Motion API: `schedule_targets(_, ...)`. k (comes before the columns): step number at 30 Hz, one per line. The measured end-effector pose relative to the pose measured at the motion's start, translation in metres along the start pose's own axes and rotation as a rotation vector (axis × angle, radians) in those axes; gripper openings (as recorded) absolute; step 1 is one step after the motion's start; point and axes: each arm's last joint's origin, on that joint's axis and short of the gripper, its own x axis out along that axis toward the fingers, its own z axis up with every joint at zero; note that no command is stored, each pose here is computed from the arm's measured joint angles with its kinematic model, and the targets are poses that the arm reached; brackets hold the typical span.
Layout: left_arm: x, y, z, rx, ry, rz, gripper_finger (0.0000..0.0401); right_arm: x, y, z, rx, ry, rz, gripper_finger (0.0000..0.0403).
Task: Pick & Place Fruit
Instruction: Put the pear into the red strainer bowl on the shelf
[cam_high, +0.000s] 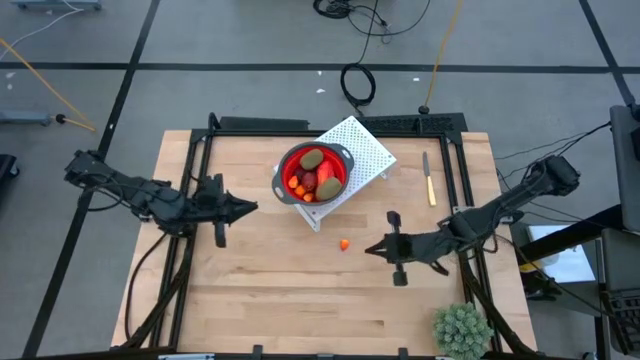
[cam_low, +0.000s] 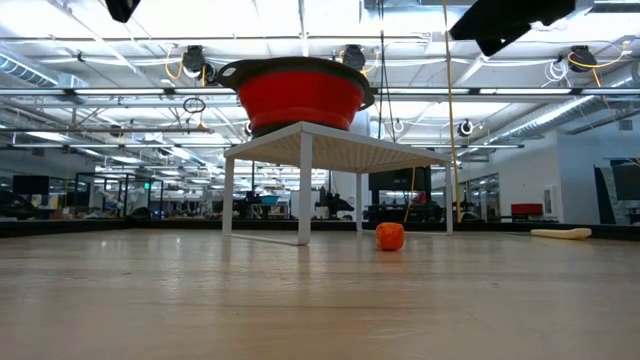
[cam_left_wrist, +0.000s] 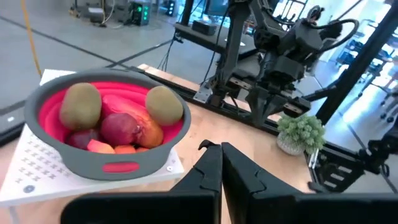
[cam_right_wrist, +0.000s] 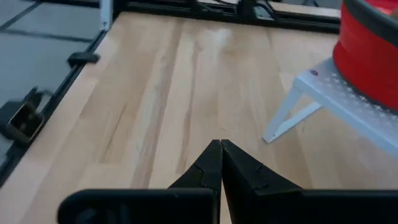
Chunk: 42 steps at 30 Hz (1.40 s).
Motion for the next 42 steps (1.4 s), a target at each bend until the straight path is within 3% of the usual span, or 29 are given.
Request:
schedule_targets(5,-0.009,0.007,-0.004,0.052,-0.01,-0.022,0.0006,0.017,0.003,0.009,0.14,0.044,-0.049,0.0)
schedule_targets(16,-0.015,0.018,-0.024,0.072,0.046,-0.081,0.0007,0.05,-0.003,0.018,0.576,0.274,-0.244,0.0)
schedule_targets(22,-0.018,0.019,-0.026,0.077,0.058,-0.129,0.0008,0.068,-0.002,0.029,0.783,0.248,-0.288,0.0)
schedule_targets(36,-0.025,0.021,-0.024,0.124,0.053,-0.196,0.0014,0.106,0.004,0.012,1.048,0.279,-0.37,0.0)
schedule_targets(42,-0.03,0.024,-0.025,0.143,0.073,-0.212,0.0002,0.121,0.006,-0.002,1.089,0.279,-0.45,0.0)
